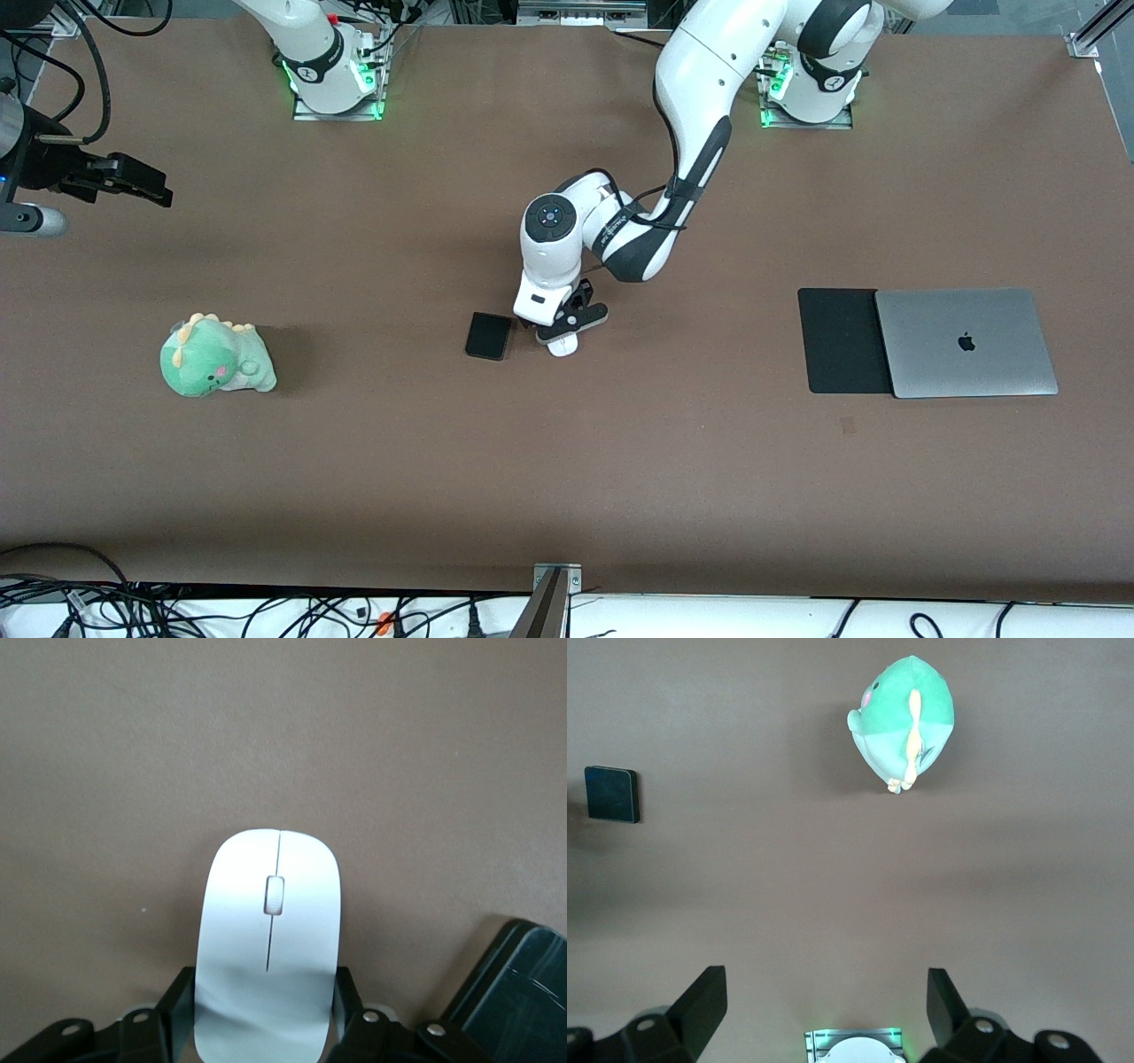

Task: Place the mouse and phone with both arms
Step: 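Close the left gripper on the white mouse, then carry the mouse with the left gripper while the right gripper reaches the phone, then lower the mouse onto the black pad while the right gripper grasps the phone, then lift the black phone with the right gripper, then carry the phone with the right gripper beside the green plush toy, then set the phone down and open the right gripper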

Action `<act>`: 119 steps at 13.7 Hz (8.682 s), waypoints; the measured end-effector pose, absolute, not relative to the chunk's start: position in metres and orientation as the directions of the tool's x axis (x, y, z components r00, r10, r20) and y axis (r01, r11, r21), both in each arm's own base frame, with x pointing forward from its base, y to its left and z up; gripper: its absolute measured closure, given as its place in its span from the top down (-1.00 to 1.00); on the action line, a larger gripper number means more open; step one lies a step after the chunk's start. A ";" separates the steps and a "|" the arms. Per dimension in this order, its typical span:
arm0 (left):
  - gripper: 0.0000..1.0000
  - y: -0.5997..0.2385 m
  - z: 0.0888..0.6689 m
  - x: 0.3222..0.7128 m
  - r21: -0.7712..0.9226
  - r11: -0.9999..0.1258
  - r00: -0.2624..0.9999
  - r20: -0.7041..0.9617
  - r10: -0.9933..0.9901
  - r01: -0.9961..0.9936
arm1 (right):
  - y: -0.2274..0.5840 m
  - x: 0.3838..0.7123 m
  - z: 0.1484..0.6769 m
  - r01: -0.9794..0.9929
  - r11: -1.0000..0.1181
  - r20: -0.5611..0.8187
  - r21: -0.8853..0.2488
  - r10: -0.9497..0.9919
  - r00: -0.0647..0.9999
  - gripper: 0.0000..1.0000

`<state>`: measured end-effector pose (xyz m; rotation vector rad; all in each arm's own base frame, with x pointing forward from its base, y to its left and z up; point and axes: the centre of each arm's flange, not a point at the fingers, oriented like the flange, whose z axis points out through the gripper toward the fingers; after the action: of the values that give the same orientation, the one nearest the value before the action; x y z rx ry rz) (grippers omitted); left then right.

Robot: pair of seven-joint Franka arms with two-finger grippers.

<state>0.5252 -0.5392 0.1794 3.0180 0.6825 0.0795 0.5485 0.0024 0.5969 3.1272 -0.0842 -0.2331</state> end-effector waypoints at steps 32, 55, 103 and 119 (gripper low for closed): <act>0.29 0.003 0.202 0.562 -0.032 -0.994 0.994 0.040 0.099 0.100 | 0.266 0.615 0.403 -0.313 -0.947 -0.049 -0.070 -0.310 0.949 1.00; 1.00 -0.005 0.515 0.606 0.002 -0.995 0.993 0.049 0.104 0.104 | 0.372 0.557 0.182 -0.216 -0.973 0.151 -0.082 -0.227 0.962 1.00; 1.00 0.010 0.579 0.603 0.019 -1.000 1.000 0.000 0.004 0.004 | 0.088 0.615 0.185 0.072 -0.997 0.092 -0.021 0.070 0.993 1.00; 1.00 0.007 0.575 0.604 0.019 -1.000 1.000 -0.009 0.000 0.000 | 0.019 0.582 0.457 -0.001 -0.976 -0.017 -0.220 0.003 1.000 1.00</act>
<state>0.6041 0.0071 0.5751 3.1225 -0.0005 -0.0135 0.5819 0.0194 0.4572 3.3629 0.0014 -0.0294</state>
